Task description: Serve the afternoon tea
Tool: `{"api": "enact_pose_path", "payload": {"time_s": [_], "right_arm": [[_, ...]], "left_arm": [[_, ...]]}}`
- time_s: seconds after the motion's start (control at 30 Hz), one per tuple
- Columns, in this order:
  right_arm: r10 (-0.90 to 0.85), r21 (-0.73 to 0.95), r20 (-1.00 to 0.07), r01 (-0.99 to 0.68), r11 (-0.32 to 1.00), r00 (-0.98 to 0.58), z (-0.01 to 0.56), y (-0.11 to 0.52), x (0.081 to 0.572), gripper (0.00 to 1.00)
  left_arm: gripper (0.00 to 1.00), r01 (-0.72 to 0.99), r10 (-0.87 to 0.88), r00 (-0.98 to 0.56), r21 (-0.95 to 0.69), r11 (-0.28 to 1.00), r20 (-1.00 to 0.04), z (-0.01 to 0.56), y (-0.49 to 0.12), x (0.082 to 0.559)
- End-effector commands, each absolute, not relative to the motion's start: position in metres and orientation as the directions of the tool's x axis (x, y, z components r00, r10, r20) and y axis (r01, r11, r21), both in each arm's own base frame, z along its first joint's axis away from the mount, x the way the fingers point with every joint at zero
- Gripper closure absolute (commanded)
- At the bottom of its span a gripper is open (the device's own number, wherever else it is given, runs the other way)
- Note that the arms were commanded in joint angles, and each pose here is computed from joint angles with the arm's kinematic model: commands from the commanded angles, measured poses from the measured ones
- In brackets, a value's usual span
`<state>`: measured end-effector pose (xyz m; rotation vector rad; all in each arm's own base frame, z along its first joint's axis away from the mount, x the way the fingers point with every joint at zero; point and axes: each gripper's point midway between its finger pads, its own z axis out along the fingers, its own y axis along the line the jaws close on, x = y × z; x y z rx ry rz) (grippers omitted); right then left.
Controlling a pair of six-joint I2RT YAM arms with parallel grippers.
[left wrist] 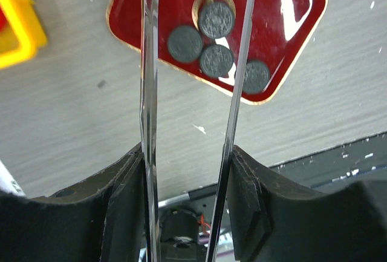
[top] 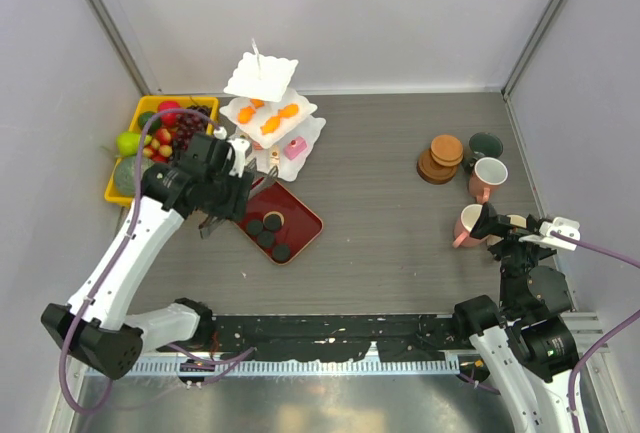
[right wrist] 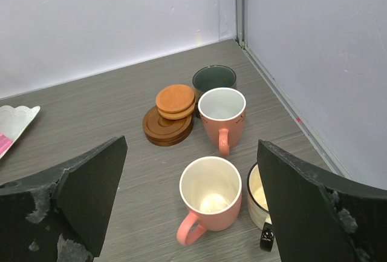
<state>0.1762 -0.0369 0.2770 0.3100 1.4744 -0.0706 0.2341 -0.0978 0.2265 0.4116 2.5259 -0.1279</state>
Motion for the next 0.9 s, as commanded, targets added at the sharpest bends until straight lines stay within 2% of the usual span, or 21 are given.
{"api": "enact_pose_path", "payload": {"time_s": [0.0, 0.43, 0.87], "right_arm": [[0.138, 0.167, -0.982, 0.239, 0.957, 0.132, 0.286, -0.038, 0.178, 0.05], [0.136, 0.164, -0.983, 0.243, 0.956, 0.126, 0.285, -0.038, 0.178, 0.04], [0.136, 0.163, -0.983, 0.246, 0.955, 0.125, 0.284, -0.039, 0.179, 0.05]], "left_arm": [[0.45, 0.319, 0.234, -0.83, -0.088, 0.944, -0.506, 0.202, -0.106, 0.211], [0.43, 0.329, 0.283, -0.901, -0.092, 0.94, -0.33, 0.135, -0.109, 0.187], [0.47, 0.347, 0.327, -0.912, -0.042, 0.937, -0.249, 0.113, -0.108, 0.189]]}}
